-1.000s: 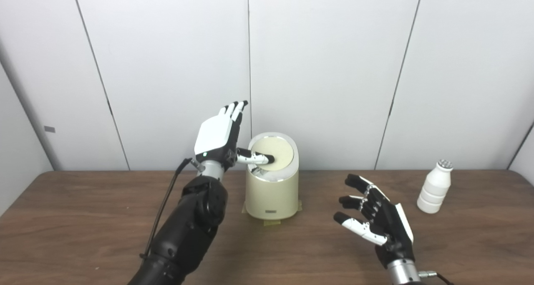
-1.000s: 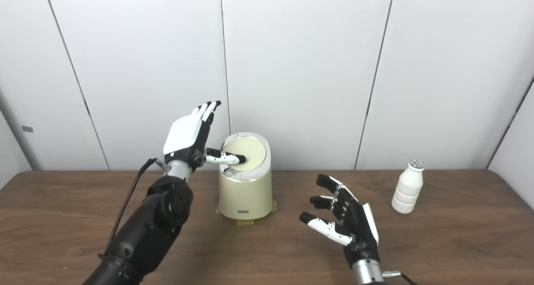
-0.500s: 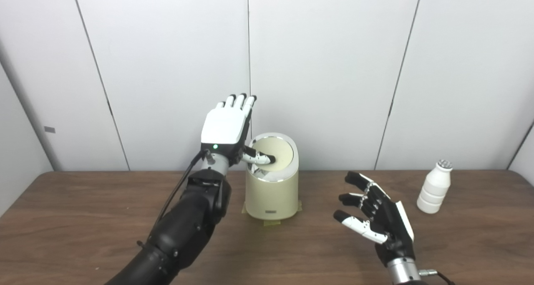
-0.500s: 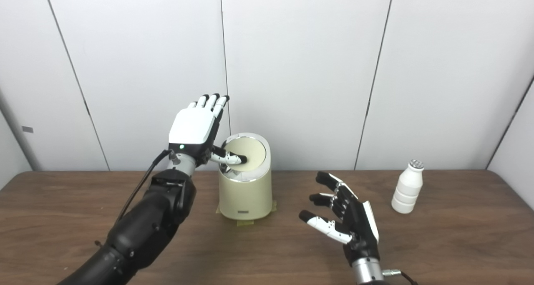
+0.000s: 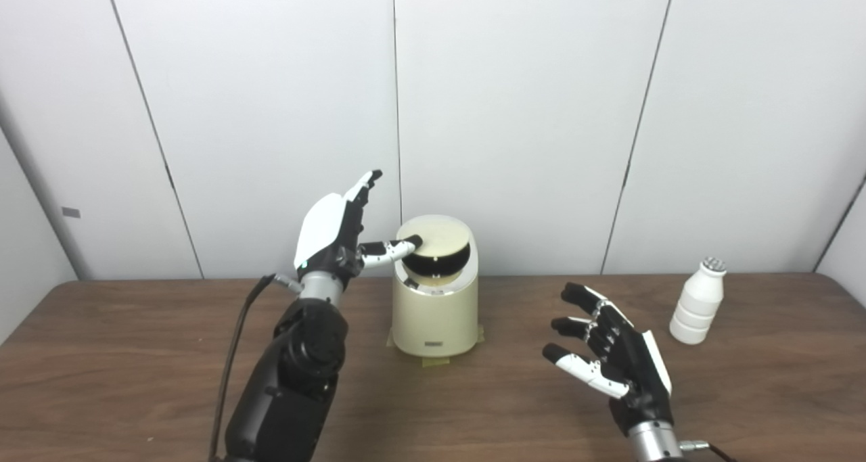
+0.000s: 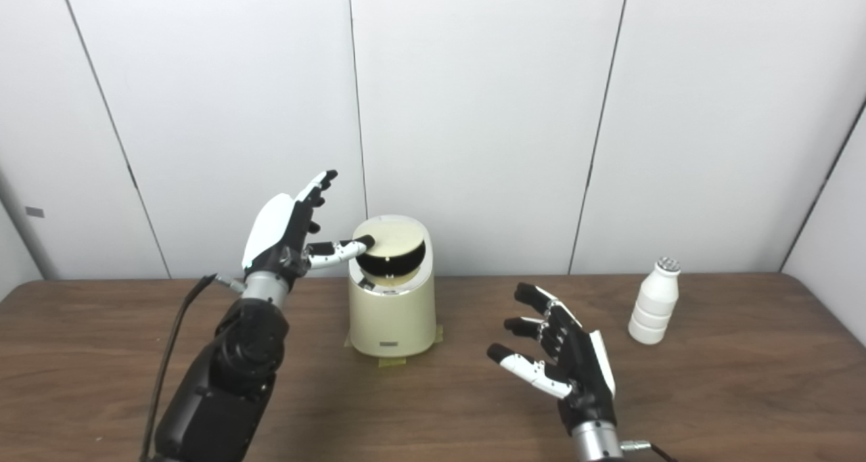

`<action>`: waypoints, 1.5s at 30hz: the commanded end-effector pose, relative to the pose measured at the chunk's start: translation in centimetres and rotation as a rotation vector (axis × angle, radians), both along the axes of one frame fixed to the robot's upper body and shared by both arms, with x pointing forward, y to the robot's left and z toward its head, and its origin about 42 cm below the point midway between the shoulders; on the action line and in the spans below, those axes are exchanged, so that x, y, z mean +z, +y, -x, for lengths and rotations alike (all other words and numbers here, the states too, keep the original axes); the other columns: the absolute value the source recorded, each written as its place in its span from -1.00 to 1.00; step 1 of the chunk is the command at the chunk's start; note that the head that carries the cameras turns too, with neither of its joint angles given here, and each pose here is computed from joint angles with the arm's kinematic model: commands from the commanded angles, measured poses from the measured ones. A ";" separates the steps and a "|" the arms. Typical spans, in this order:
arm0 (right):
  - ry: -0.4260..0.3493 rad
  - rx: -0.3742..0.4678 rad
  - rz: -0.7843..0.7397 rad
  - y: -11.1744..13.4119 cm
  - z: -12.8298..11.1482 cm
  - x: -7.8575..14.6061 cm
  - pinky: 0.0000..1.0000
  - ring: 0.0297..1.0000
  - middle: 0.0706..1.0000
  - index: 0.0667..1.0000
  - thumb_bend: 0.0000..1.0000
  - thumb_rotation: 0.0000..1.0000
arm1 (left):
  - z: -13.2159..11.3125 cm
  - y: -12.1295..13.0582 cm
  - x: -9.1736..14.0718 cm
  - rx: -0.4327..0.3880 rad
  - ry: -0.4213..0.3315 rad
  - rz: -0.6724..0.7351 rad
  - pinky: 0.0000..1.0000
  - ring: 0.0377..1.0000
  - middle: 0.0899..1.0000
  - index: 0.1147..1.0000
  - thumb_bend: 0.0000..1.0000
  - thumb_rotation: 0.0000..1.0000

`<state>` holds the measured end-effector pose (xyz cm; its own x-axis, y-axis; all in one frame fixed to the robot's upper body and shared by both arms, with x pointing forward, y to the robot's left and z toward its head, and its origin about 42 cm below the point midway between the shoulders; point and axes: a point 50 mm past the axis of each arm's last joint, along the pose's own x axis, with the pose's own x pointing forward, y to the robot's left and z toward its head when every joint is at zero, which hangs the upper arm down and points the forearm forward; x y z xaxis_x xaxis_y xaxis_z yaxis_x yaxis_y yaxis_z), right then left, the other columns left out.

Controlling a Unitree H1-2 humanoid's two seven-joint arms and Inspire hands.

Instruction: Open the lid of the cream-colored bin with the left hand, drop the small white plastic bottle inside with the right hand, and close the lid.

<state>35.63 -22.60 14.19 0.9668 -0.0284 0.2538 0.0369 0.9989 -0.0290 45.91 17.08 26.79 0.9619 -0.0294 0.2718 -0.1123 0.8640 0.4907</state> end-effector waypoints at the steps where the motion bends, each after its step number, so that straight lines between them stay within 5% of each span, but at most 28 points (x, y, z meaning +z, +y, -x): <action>1: -0.099 0.009 0.007 0.3 -0.9 2.5 0.33 0.25 0.57 0.51 0.73 -0.39 | 0.4 0.4 4.4 -0.058 -0.159 0.148 0.30 0.59 0.66 0.74 0.39 -0.47; 7: -0.095 0.010 0.009 0.0 -0.9 2.5 0.36 0.27 0.58 0.52 0.74 -0.38 | 4.0 3.3 1.5 -0.069 -0.087 0.353 0.01 0.26 0.39 0.46 0.40 -0.65; 24: -0.126 0.058 0.019 -1.1 -1.5 3.5 0.25 0.27 0.58 0.56 0.71 -0.47 | 9.8 7.9 -7.6 -0.038 0.034 0.417 0.06 0.28 0.40 0.47 0.30 -0.91; 27: -0.152 0.060 0.052 -1.9 -2.4 5.5 0.19 0.27 0.57 0.57 0.72 -0.52 | 10.1 8.0 -8.7 -0.041 0.039 0.405 0.04 0.25 0.38 0.47 0.30 -0.91; 33: -0.276 0.036 0.311 -3.5 -4.0 14.5 0.08 0.30 0.58 0.55 0.65 -0.67 | 9.8 8.5 -9.3 -0.066 0.032 0.401 0.07 0.27 0.39 0.48 0.29 -0.90; 37: -0.301 -0.040 0.420 -6.9 -5.6 19.4 0.09 0.32 0.55 0.52 0.73 -0.63 | 9.6 9.1 -9.5 -0.074 0.032 0.411 0.09 0.30 0.40 0.48 0.25 -0.95; 45: -0.287 -0.218 0.567 -14.5 -7.1 22.9 0.35 0.52 0.60 0.57 0.69 -0.45 | 9.3 10.1 -9.7 -0.094 0.047 0.400 0.15 0.35 0.46 0.54 0.19 -1.00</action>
